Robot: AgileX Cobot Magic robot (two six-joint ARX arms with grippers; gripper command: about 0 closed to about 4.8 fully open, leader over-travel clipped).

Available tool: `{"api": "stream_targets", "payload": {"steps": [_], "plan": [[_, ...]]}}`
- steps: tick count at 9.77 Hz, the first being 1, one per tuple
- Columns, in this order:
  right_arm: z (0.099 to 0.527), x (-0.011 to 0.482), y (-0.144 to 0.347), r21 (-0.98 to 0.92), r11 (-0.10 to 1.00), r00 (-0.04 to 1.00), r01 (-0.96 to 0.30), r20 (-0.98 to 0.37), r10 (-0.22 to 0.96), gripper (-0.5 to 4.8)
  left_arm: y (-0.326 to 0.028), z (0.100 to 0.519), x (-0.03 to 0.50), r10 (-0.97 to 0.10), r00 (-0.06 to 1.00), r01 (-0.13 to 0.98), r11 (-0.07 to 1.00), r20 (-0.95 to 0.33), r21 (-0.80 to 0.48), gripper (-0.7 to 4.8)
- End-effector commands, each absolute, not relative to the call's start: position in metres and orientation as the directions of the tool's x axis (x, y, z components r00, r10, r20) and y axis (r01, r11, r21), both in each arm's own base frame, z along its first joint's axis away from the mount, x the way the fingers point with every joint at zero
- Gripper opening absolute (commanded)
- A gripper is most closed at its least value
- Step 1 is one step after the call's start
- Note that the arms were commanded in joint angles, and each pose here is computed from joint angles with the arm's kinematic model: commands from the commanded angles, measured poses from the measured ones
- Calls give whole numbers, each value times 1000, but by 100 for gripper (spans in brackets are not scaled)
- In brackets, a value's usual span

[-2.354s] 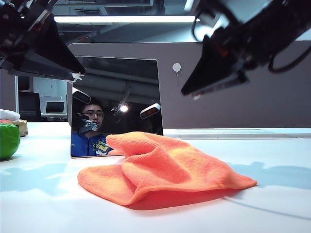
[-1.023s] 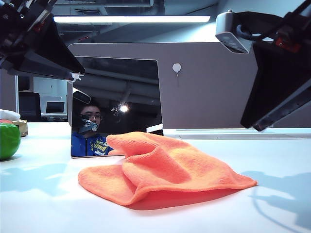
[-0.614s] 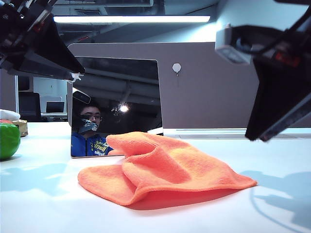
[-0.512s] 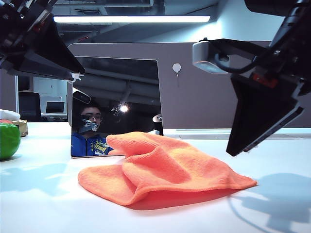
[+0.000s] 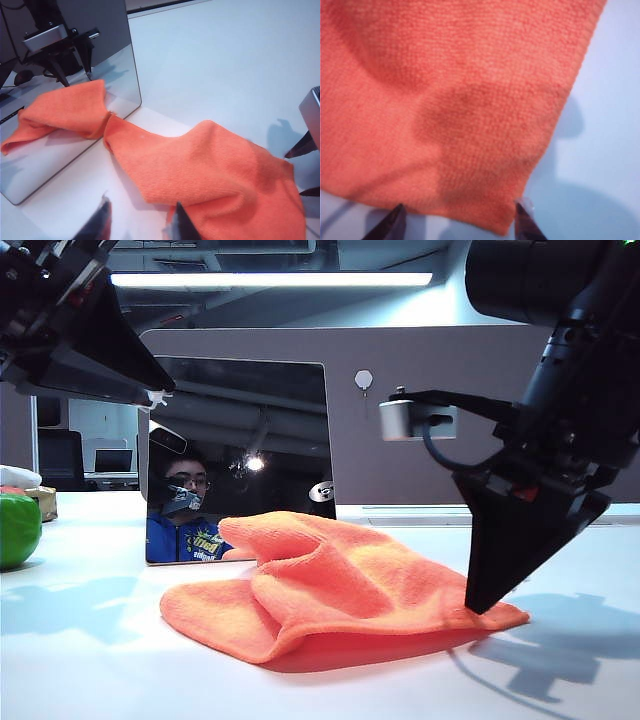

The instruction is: Pick up the cloth from the table and use it to cover the mirror.

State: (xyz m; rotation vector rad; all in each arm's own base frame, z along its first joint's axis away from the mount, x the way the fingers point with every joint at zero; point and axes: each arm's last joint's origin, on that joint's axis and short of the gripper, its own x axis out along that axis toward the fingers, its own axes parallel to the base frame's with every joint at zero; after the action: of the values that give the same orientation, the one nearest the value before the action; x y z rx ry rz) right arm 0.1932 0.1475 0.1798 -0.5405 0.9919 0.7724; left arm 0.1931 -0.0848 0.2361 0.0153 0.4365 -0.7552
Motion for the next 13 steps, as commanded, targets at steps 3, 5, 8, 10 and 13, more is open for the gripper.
{"api": "stream_targets", "payload": {"steps": [3,5,8,10,13], "plan": [[168,206,157,-62,640,357,-766,-869,343,129,-85,239,194,-666,645,672,728,-374,-137,161],[170,208,159,-70,641,379,-764,-853,359,-6,-85,239,194,-665,646,671,729,-375,-136,161],[189,205,157,-91,646,443,-758,-799,408,-6,-85,239,194,-664,647,670,729,-375,-136,160],[233,191,147,-133,659,568,-741,-649,507,-6,-85,239,194,-665,646,671,729,-375,-136,160],[267,170,130,-172,685,652,-708,-531,541,-6,-85,239,194,-665,644,671,728,-378,-139,160]]}}
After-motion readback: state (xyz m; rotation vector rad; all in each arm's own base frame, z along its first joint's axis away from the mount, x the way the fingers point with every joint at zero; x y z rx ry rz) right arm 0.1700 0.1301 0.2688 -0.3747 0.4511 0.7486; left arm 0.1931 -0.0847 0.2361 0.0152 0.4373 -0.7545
